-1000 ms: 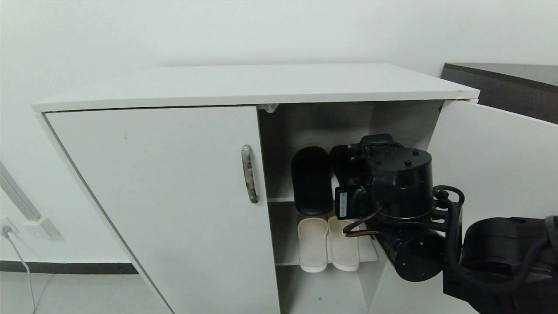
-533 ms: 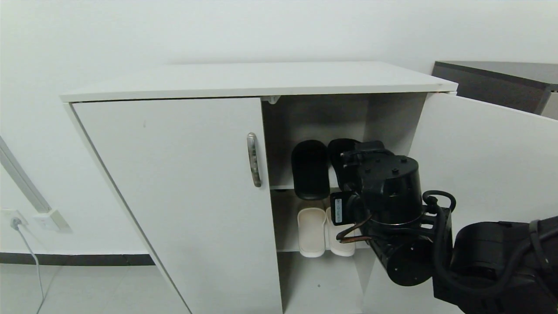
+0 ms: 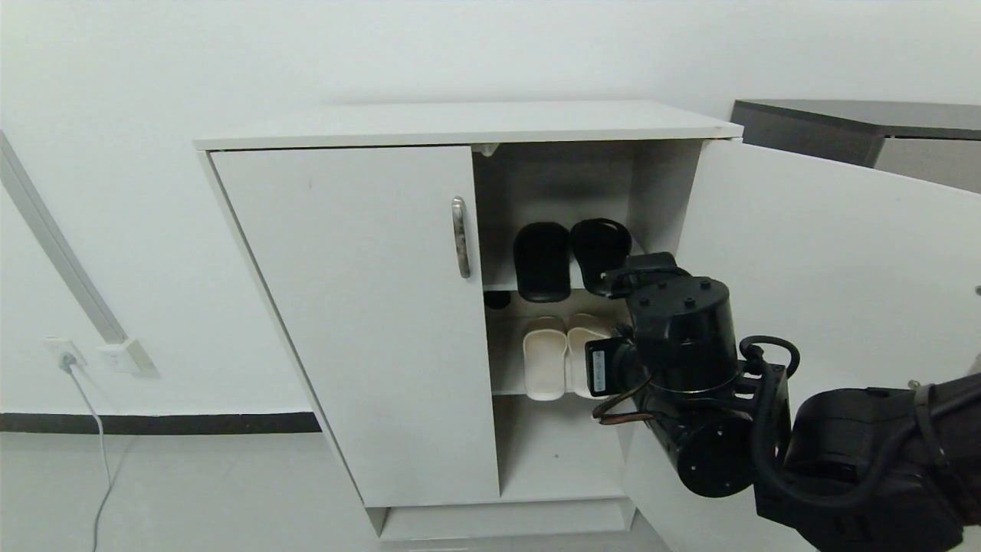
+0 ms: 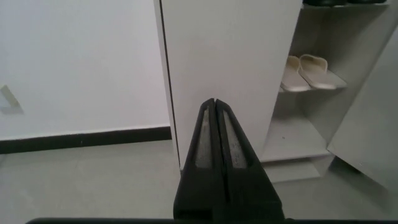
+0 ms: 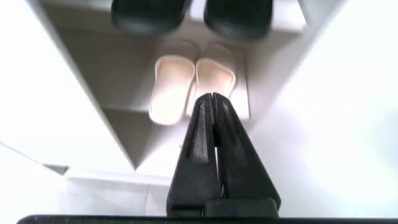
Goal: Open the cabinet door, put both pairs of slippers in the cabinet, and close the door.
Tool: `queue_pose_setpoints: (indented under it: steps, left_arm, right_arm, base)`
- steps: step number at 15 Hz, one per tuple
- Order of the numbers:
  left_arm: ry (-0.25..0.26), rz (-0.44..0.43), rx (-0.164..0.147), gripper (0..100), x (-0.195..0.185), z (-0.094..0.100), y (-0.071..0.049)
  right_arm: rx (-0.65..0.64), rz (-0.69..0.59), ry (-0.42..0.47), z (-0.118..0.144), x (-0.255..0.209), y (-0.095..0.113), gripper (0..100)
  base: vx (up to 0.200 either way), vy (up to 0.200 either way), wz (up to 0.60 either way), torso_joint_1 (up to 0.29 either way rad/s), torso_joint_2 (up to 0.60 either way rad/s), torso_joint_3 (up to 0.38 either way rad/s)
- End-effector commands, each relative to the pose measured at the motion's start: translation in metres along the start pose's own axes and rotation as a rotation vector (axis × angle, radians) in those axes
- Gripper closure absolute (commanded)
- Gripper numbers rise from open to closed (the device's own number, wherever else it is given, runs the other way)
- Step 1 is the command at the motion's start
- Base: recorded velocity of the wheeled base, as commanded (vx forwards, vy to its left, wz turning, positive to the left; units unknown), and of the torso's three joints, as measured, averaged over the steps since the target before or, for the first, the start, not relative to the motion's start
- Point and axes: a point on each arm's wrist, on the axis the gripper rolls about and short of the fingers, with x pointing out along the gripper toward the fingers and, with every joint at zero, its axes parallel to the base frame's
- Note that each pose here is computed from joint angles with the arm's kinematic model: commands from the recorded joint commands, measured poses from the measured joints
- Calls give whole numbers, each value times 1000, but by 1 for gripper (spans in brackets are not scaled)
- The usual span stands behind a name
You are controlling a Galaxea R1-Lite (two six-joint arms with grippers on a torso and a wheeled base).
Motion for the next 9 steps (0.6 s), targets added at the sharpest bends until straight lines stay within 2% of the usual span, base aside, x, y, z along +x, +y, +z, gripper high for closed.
queue_pose_setpoints:
  steps: [1, 9]
  left_arm:
    - [0, 0, -1, 100, 0, 0, 0]
    - [0, 0, 1, 100, 0, 0, 0]
  right_arm:
    - [-10, -1, 10, -4, 2, 2, 100]
    - [-16, -12, 20, -8, 6, 1, 100]
  base:
    - [-200, 0, 0, -2, 7, -2]
    - [-200, 0, 0, 2, 6, 2]
